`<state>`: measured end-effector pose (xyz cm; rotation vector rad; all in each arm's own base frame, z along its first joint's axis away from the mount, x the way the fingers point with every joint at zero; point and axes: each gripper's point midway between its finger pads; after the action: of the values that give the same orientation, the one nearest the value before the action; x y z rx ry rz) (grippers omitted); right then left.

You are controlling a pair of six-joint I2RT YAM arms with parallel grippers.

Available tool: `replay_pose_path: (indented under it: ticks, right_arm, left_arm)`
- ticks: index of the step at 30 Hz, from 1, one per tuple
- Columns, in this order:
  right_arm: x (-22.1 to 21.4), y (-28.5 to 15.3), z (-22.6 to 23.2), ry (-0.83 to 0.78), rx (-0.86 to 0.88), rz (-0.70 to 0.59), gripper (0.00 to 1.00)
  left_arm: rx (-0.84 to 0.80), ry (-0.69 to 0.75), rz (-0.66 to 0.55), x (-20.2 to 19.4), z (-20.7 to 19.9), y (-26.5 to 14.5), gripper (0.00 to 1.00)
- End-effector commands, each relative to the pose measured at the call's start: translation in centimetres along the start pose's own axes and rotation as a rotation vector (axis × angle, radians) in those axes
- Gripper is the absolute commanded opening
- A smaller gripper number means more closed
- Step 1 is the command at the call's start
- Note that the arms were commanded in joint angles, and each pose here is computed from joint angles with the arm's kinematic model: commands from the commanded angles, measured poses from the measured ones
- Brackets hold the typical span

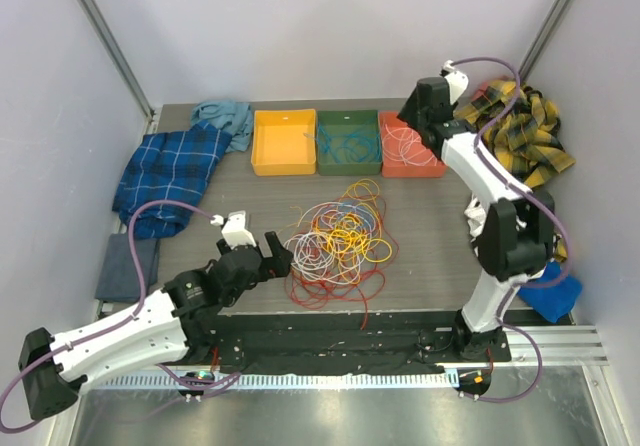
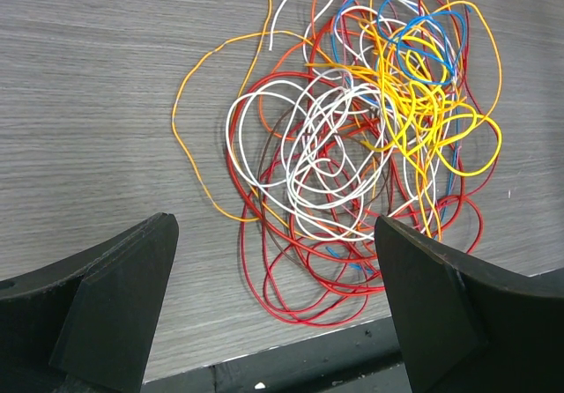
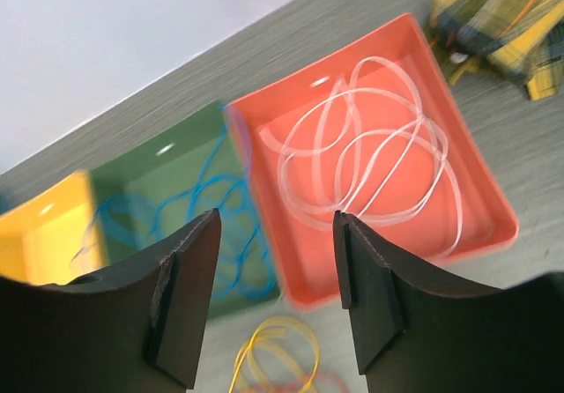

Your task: Untangle the cables

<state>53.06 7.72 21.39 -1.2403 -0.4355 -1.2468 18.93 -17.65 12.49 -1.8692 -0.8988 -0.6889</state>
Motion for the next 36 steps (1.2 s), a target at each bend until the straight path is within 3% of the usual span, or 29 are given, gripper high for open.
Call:
replay_pose_path:
  ticks: [1, 2, 4, 5, 7, 10, 12, 14, 15, 16, 18, 21, 22, 25, 36]
  right_arm:
    - [0.1, -8.0, 3.9, -0.047, 0.153, -0.106, 0.6]
    - [0.2, -9.9, 4.6, -0.039, 0.196, -0.137, 0.59]
    - [-5.9, -11.1, 4.4, -0.103, 0.225, -0.055, 0.57]
    - [-6.5, -12.4, 4.7, -0.058, 0.263, -0.048, 0.56]
    - [-11.2, -13.3, 4.1, -0.067, 0.335, 0.088, 0.51]
    - [-14.7, -15.6, 3.9, -0.088, 0.414, 0.177, 0.47]
    - [-15.0, -17.1, 3.6, -0.075, 0.447, 0.171, 0.45]
    - [-15.6, -17.6, 3.0, -0.051, 0.469, 0.164, 0.42]
    - [-15.5, -18.0, 2.7, -0.041, 0.472, 0.159, 0.41]
    - [-15.5, -18.2, 2.4, -0.042, 0.47, 0.163, 0.4]
    - [-15.6, -18.5, 2.1, -0.055, 0.468, 0.172, 0.4]
    - [-16.1, -19.1, 1.4, -0.07, 0.468, 0.191, 0.4]
    - [-15.8, -19.3, 1.3, -0.068, 0.475, 0.182, 0.39]
    - [-16.1, -19.4, 0.8, -0.071, 0.476, 0.179, 0.39]
    - [-18.5, -19.0, -0.4, -0.08, 0.461, 0.235, 0.39]
  left_arm:
    - [0.0, -0.058, -0.065, 2.0, -1.0, 0.0, 1.0]
    - [0.013, -0.059, -0.07, 2.0, -0.8, 0.0, 1.0]
    - [0.045, -0.06, -0.078, 2.1, -0.4, 0.3, 1.0]
    - [0.052, -0.059, -0.079, 2.5, -0.5, 0.2, 1.0]
    - [0.076, -0.03, -0.056, 2.5, -0.5, 0.6, 1.0]
    - [0.064, 0.019, -0.057, 4.2, -2.3, 1.2, 1.0]
    - [0.048, 0.1, -0.069, 5.3, -3.5, 1.6, 1.0]
    - [0.023, 0.163, -0.066, 5.4, -4.4, 2.8, 0.77]
    - [0.022, 0.171, -0.067, 5.4, -4.5, 3.3, 0.6]
    - [0.042, 0.183, -0.05, 4.9, -4.2, 4.3, 0.24]
    - [0.053, 0.147, 0.016, 4.2, -3.4, 5.6, 0.13]
    - [0.075, 0.087, 0.095, 3.4, -2.3, 7.3, 0.22]
    - [0.068, 0.081, 0.094, 3.5, -2.4, 7.6, 0.31]
    - [0.03, 0.068, 0.087, 3.6, -3.1, 7.8, 0.44]
    - [-0.044, 0.048, 0.178, 0.7, -4.1, 8.7, 0.45]
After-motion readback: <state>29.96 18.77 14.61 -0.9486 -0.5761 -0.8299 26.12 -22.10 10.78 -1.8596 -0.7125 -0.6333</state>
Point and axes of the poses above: each gripper's point midway between its finger pads, its own y axis out along the fingers, its own z axis along the line the jaws close on, x = y × z, and after that the axes turned 1 degree about y, right-handed
